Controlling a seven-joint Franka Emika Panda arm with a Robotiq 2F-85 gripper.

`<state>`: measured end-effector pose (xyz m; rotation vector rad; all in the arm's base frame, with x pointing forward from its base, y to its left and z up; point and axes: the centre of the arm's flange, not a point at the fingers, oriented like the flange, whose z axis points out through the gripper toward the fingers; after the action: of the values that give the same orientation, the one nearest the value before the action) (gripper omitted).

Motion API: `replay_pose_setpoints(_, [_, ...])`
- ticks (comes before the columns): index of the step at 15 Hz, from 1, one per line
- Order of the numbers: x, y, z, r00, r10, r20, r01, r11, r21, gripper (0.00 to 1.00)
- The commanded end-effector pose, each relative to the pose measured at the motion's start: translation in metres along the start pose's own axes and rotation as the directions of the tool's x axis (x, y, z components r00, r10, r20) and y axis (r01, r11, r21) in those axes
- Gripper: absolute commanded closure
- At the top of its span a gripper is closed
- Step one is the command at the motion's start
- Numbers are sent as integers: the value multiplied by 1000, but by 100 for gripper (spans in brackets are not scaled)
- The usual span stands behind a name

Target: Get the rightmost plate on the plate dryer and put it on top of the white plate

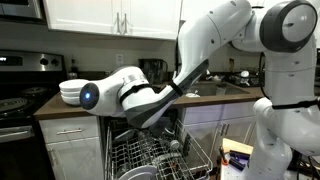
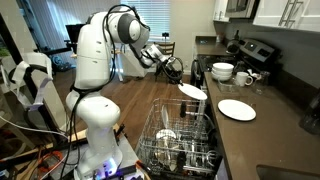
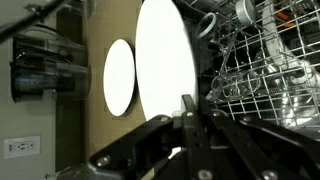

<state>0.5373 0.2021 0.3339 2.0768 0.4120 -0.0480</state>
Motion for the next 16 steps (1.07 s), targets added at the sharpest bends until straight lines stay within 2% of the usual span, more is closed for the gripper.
replay_pose_setpoints(1, [-20,15,-6,999,53,-9,-54,994,-93,94])
replay_pose_setpoints(4, [-23,19,-3,997,73,-18,-75,989,-130,94])
replay_pose_setpoints(6, [-24,19,2,996,82,-17,-84,992,-94,94])
replay_pose_setpoints(7, [-8,8,1,998,56,-8,-56,995,-78,94])
replay_pose_setpoints(12, [-7,0,3,999,42,-5,-43,996,-74,94])
replay_pose_setpoints(16, [-8,6,20,998,70,-3,-70,994,-85,94])
